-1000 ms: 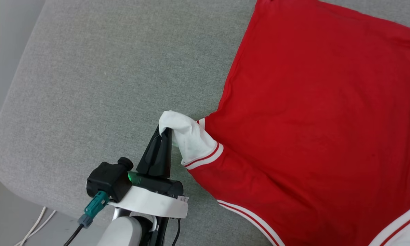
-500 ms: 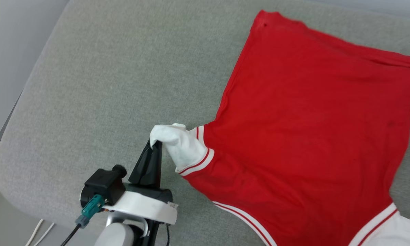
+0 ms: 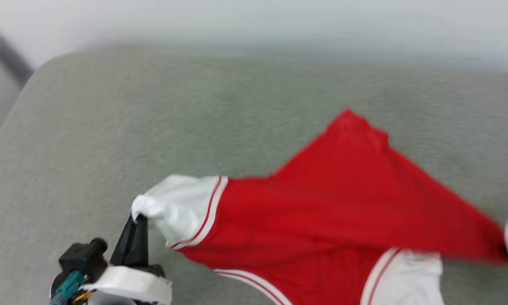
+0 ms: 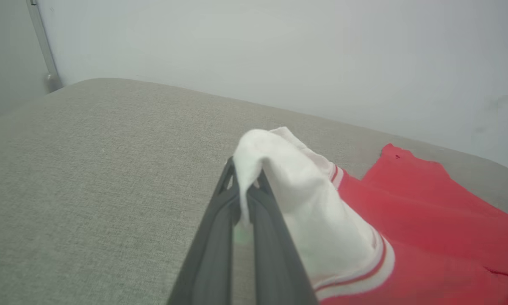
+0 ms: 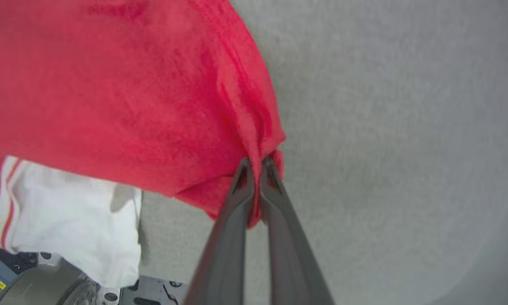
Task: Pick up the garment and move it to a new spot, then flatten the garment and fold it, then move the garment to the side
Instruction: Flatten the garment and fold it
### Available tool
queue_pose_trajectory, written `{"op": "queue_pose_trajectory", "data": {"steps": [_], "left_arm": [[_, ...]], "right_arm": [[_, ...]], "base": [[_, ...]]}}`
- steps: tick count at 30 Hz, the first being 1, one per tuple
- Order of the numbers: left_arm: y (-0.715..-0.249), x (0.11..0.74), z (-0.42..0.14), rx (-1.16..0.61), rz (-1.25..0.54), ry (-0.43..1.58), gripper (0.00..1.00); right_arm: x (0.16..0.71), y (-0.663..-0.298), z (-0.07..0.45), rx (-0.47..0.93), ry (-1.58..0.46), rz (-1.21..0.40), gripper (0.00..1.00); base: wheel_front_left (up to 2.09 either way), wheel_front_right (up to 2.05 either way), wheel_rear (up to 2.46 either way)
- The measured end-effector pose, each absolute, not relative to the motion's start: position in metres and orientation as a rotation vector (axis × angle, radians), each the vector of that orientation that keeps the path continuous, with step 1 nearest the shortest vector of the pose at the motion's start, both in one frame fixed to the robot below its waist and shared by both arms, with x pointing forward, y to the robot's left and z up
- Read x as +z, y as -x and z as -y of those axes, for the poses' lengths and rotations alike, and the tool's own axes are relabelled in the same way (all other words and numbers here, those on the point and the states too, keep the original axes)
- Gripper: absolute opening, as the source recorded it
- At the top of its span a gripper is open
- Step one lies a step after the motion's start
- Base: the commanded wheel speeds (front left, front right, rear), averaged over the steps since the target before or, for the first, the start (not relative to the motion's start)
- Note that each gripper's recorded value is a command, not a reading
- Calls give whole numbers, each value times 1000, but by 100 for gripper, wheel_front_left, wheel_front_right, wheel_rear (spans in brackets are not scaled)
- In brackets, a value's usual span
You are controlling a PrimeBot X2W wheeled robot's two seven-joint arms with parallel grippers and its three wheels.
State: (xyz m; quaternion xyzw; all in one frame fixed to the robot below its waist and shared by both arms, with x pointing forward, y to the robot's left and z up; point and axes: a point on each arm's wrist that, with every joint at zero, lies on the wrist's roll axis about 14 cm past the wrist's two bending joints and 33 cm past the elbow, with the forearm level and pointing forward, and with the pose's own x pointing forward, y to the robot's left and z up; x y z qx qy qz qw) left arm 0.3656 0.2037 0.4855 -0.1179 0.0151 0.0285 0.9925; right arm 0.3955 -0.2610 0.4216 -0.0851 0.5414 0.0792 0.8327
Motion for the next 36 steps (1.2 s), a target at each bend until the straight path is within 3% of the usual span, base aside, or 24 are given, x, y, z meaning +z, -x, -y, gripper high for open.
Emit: {"op": "queue_pose_trajectory", "data": {"steps": [7, 8, 9, 14, 21, 24, 27, 31, 32, 36], "left_arm": [[-368, 488, -181, -25, -54, 248, 0], [-368, 489, -177, -39, -56, 246, 0], [-368, 490, -174, -48, -55, 243, 0], [-370, 496, -158, -103, -58, 236, 0], [-372, 504, -147, -139, -53, 234, 0], [-377, 509, -146, -142, -37, 237, 0], [-383, 511, -144, -145, -33, 239, 0], [-391, 513, -141, -157, -23, 239, 0], [-399, 514, -139, -162, -14, 241, 0], [-411, 511, -136, -169, -11, 243, 0]], "right_arm": [[366, -250, 276, 82, -31, -1381, 0], [360, -235, 272, 78, -66, -1399, 17], [356, -223, 266, 75, -114, -1401, 100], [371, -236, 270, 11, -188, -1160, 100], [448, -330, 295, -77, -151, -548, 100], [470, -363, 289, -67, -154, -392, 100], [473, -390, 276, -28, -158, -374, 100], [466, -422, 247, 75, -121, -502, 100], [460, -445, 230, 142, -77, -625, 100], [434, -458, 212, 208, -35, -840, 100]], "base": [[0, 0, 0], [0, 0, 0], [0, 0, 0], [0, 0, 0], [0, 0, 0], [0, 0, 0], [0, 0, 0], [0, 0, 0], [0, 0, 0], [0, 0, 0]]}}
